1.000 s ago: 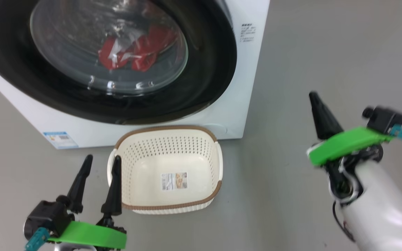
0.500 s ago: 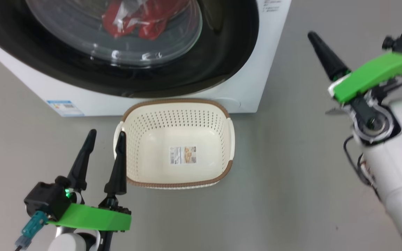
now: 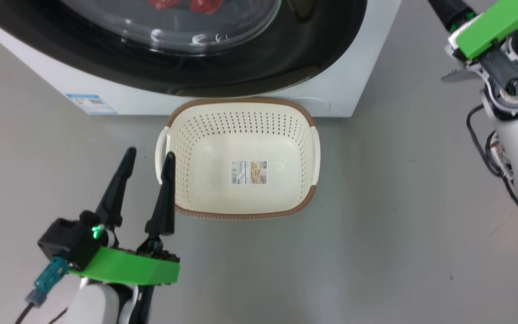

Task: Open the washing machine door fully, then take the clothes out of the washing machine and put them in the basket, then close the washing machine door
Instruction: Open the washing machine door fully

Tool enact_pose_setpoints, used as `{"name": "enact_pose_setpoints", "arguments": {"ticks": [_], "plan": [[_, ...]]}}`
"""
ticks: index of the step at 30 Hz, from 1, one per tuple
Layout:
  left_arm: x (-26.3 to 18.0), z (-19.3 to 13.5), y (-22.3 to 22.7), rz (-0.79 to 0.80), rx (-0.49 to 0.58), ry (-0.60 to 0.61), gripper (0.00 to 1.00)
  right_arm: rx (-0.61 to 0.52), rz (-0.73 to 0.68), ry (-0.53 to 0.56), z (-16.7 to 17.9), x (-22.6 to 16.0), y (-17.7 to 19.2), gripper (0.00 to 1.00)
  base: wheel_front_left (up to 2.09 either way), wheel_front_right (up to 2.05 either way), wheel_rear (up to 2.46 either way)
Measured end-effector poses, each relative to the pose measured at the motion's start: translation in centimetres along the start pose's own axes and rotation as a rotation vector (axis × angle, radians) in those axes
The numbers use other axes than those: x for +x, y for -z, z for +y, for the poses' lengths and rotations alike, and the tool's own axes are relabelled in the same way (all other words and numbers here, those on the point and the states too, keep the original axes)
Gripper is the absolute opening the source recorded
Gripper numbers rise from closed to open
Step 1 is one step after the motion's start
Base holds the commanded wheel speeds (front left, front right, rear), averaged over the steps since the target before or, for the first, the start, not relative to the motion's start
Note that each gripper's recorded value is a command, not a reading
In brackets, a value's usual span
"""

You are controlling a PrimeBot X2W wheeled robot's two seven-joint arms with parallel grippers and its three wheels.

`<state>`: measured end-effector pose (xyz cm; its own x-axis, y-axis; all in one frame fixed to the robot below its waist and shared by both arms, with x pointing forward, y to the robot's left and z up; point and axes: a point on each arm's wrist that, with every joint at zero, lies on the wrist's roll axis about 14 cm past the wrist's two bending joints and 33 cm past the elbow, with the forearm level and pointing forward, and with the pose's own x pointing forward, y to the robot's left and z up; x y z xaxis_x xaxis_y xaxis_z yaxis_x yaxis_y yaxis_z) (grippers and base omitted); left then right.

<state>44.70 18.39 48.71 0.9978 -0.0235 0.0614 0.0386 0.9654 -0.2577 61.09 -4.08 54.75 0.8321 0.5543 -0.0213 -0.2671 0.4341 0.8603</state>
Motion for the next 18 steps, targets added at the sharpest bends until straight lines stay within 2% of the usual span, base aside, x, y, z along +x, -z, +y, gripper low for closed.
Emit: {"name": "enact_pose_setpoints", "arguments": {"ticks": [6,18], "plan": [[1.3,-0.3,0.3,-0.003,0.003,0.017,1.00,-0.006,0.040,0.000,-0.9,2.2,0.2,0.00,0.00,0.00,0.00],[1.8,0.5,1.9,0.030,0.019,0.006,1.00,0.155,0.152,-0.031,-1.8,5.2,2.3,0.00,0.00,0.00,0.00]]}}
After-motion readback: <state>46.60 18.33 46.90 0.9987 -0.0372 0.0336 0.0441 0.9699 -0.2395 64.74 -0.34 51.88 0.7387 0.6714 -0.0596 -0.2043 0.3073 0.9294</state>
